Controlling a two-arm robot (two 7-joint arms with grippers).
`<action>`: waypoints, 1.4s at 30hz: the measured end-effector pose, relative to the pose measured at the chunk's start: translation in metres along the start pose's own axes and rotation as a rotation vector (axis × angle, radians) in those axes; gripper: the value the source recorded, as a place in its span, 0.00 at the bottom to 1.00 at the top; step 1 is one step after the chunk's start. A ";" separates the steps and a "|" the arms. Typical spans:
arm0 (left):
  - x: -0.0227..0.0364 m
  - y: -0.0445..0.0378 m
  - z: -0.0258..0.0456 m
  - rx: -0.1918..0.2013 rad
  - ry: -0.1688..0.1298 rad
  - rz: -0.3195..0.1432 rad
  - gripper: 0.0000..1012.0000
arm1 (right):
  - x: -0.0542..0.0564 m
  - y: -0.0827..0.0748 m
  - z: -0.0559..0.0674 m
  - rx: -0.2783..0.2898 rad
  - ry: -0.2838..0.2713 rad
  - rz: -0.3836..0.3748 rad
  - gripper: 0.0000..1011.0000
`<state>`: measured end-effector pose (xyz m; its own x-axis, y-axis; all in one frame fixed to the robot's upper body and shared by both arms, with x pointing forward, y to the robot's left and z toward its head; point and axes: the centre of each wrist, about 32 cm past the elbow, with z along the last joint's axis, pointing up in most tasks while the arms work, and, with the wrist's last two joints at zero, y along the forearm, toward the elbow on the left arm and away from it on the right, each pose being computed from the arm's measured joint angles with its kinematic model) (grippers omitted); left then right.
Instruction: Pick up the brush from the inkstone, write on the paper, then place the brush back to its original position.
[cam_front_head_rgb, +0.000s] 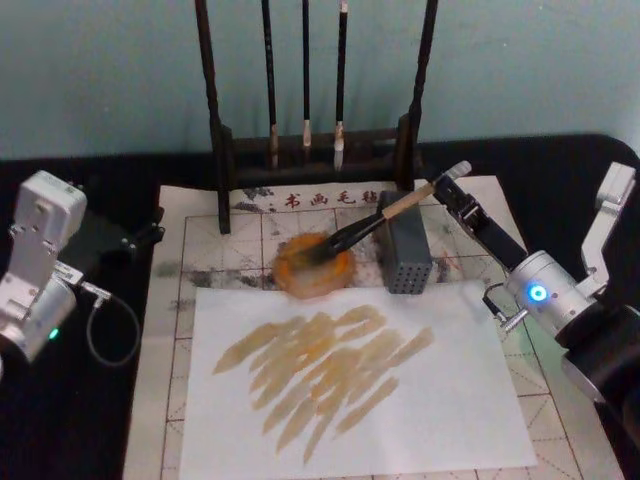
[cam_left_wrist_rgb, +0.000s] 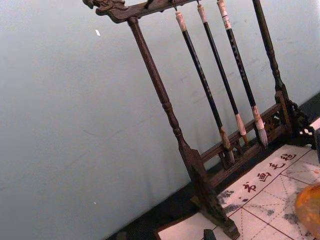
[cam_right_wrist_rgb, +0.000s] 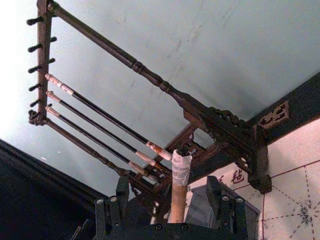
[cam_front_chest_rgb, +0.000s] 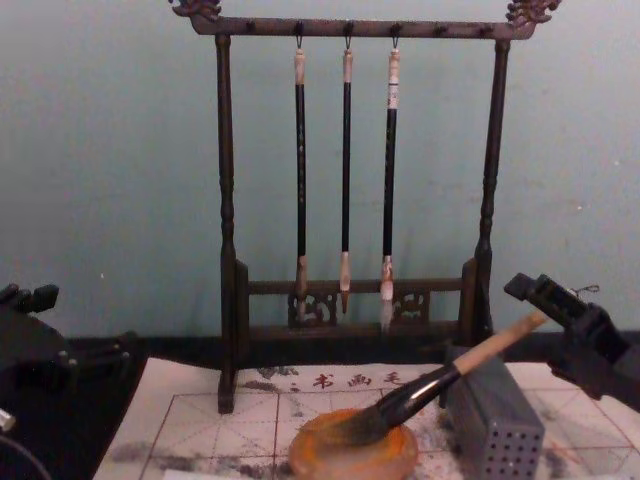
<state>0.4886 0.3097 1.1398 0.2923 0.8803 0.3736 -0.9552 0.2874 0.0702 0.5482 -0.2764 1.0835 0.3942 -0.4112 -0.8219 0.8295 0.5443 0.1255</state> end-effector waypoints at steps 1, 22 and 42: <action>0.0000 0.0000 0.0000 0.000 0.000 0.000 0.99 | 0.000 0.000 0.000 0.000 0.001 0.002 0.99; 0.0000 0.0000 0.0000 0.000 0.000 0.000 0.99 | 0.000 0.000 0.000 0.000 0.002 0.002 0.99; 0.0000 0.0000 0.0000 0.000 0.000 0.000 0.99 | 0.000 0.000 0.000 0.000 0.001 0.001 0.60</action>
<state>0.4886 0.3097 1.1398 0.2923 0.8803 0.3737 -0.9552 0.2873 0.0703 0.5482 -0.2766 1.0837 0.3946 -0.4102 -0.8222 0.8289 0.5450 0.1259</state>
